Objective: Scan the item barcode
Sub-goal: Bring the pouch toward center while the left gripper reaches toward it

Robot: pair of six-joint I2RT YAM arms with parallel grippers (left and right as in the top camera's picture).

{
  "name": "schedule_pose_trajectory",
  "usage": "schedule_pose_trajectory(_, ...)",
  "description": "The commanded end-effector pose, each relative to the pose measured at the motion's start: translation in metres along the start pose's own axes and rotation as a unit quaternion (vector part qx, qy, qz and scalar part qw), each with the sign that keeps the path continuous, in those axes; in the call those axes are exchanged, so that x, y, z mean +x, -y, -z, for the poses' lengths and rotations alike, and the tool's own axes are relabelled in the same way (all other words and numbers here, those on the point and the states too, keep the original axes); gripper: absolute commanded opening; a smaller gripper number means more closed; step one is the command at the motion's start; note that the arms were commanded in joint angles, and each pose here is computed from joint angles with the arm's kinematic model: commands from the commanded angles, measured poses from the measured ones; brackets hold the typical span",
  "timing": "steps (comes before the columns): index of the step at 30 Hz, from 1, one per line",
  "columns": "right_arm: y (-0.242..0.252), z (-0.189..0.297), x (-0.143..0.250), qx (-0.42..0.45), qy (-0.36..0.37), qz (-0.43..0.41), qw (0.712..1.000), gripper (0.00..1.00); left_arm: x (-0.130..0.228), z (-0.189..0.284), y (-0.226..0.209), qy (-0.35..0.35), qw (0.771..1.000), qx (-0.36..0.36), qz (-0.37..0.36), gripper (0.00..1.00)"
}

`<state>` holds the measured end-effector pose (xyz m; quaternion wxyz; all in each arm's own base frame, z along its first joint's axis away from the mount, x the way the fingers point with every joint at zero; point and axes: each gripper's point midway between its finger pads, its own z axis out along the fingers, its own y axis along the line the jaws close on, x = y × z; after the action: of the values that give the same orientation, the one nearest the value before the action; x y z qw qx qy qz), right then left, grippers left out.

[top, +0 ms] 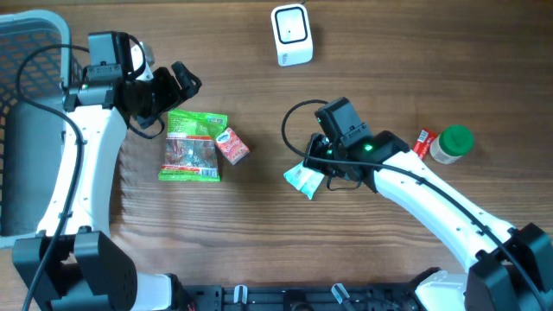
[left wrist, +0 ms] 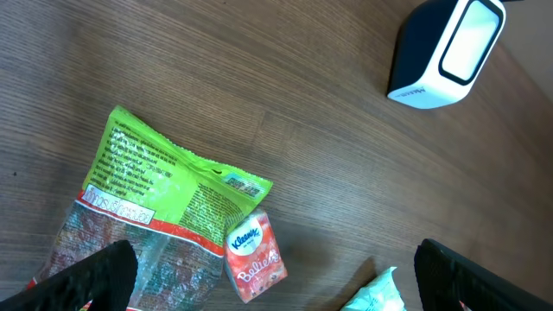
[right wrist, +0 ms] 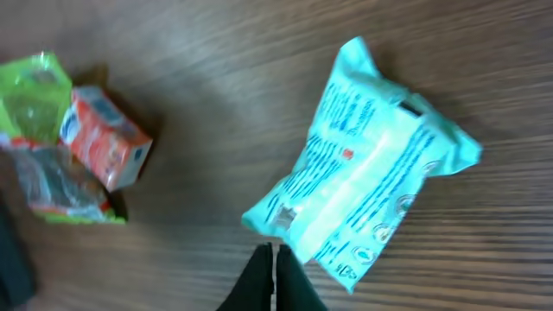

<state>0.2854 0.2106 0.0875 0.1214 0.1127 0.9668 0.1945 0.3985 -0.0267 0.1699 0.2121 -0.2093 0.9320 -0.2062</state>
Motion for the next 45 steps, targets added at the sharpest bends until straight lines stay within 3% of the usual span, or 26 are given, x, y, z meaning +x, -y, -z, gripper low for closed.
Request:
schedule_pose_trajectory(1, -0.002, -0.014, 0.015, -0.003, -0.035, 0.039, 0.999, 0.04, 0.0, -0.002, -0.002, -0.002, 1.0, -0.003, -0.007, 1.0)
schedule_pose_trajectory(16, 0.013, -0.082, 0.028, 0.034, -0.08, 0.013, 0.996, 0.04, 0.0, -0.002, -0.002, -0.002, 1.0, -0.003, -0.007, 1.0)
schedule_pose_trajectory(20, -0.008, -0.068, 0.02, -0.008, -0.075, 0.051, 0.996, 0.04, 0.0, -0.002, -0.002, -0.002, 1.0, -0.003, -0.007, 1.0)
schedule_pose_trajectory(26, -0.049, -0.006, -0.006, -0.104, -0.025, 0.109, 0.988, 0.08, 0.0, -0.002, -0.002, -0.002, 1.0, -0.003, -0.007, 1.0)
schedule_pose_trajectory(30, -0.039, 0.01, -0.005, -0.094, -0.029, 0.097, 0.99, 0.04, 0.0, -0.002, -0.002, -0.002, 1.0, -0.003, -0.007, 1.0)
schedule_pose_trajectory(41, 0.0, -0.006, -0.001, -0.031, -0.03, 0.078, 0.996, 0.04, -0.002, -0.002, -0.001, 0.003, 1.0, -0.001, -0.005, 1.0)
schedule_pose_trajectory(42, 0.002, -0.006, -0.002, -0.029, -0.03, 0.075, 0.996, 0.04, 0.0, -0.001, 0.009, -0.007, 1.0, 0.028, 0.006, 1.0)
schedule_pose_trajectory(43, 0.001, -0.006, -0.001, -0.033, -0.034, 0.082, 0.996, 0.04, 0.011, 0.0, 0.03, -0.036, 0.996, 0.087, -0.009, 0.96)
schedule_pose_trajectory(44, 0.0, -0.006, 0.001, -0.038, -0.038, 0.088, 0.995, 0.04, 0.024, 0.0, 0.043, -0.062, 0.99, 0.121, -0.04, 0.74)
schedule_pose_trajectory(45, 0.0, -0.006, 0.002, -0.037, -0.041, 0.091, 0.994, 0.04, 0.032, 0.0, 0.048, -0.075, 0.987, 0.129, -0.052, 0.34)
